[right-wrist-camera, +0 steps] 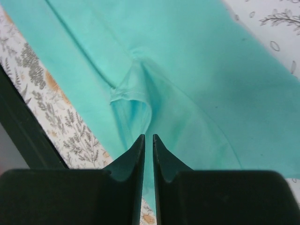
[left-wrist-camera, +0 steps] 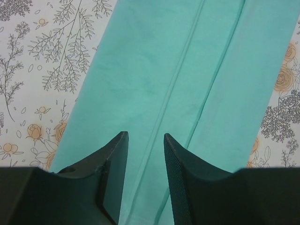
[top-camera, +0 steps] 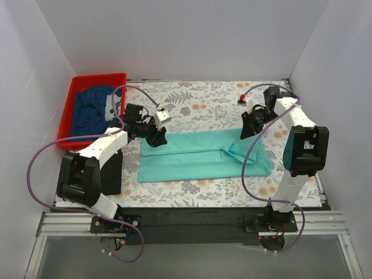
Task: Fold and stack the t-shirts
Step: Fold the tshirt
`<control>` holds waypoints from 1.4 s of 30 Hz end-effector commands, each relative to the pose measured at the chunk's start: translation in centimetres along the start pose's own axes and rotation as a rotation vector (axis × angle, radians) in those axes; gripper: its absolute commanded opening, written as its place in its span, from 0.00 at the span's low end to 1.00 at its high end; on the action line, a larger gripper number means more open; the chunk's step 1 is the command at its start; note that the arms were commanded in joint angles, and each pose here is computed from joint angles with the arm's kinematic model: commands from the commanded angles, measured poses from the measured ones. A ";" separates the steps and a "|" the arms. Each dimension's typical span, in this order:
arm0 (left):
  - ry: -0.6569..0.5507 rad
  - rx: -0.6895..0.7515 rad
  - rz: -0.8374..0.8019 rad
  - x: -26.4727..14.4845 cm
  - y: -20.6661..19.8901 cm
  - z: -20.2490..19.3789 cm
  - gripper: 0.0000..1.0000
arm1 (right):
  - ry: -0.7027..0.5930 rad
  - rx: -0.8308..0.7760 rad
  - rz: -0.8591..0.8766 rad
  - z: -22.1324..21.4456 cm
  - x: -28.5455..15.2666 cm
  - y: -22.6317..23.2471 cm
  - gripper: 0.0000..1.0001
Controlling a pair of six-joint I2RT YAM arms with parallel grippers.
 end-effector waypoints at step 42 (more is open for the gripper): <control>0.044 -0.139 0.056 -0.6 0.0 0.6 0.36 | 0.170 -0.039 -0.229 -2.3 3.0 5.7 0.20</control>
Point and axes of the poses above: each gripper's point midway between its finger pads, its own x axis out along the fingers, its own y axis along the line the jaws close on, z = x × y, the point moved 10 cm from there along -x, back along the fingers, and after that the axes turned 3 degrees about -x, right-handed, at the moved point
